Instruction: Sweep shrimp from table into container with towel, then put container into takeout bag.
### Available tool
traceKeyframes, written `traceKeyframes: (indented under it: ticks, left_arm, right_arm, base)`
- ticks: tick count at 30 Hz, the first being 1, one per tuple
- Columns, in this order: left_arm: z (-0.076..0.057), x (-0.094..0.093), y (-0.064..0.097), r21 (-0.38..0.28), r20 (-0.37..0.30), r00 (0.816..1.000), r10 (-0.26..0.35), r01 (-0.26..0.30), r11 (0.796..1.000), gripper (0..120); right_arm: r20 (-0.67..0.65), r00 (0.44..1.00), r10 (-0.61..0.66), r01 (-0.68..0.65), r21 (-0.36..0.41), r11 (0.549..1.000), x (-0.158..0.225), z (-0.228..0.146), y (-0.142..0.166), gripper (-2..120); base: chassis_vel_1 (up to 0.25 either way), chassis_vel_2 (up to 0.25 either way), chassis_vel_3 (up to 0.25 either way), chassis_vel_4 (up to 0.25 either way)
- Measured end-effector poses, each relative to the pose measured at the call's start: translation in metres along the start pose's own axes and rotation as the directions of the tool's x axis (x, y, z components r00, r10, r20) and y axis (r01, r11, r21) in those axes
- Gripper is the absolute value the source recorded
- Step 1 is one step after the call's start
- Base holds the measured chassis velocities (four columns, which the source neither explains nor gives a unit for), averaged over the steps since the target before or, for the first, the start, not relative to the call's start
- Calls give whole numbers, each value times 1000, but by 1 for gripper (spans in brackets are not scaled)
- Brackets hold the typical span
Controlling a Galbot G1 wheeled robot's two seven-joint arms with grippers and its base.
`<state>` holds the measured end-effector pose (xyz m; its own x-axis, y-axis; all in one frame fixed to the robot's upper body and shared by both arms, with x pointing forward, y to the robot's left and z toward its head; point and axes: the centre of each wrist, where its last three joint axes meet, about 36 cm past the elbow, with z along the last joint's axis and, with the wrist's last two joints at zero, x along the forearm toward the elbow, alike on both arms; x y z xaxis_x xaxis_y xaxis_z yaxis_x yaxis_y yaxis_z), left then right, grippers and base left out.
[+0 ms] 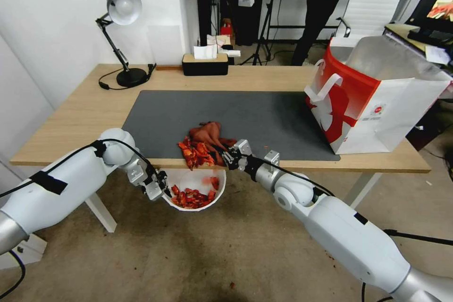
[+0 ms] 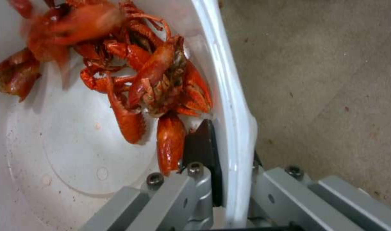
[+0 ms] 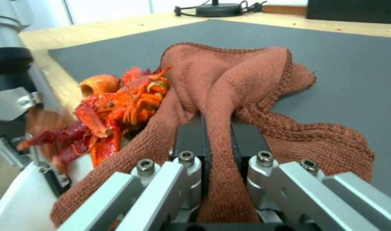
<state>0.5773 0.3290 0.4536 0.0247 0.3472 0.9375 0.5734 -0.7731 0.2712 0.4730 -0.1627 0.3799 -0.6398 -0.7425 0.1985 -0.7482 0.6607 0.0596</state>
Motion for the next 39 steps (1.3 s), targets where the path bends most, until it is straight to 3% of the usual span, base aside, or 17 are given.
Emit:
traceKeyframes:
  ticks: [39]
  left_arm:
    - [0,14,-7,9,-9,1000,-3,4,1000,0]
  right_arm:
    - [-28,998,-64,65,15,998,41,25,46,7]
  base:
    - [0,0,0,0]
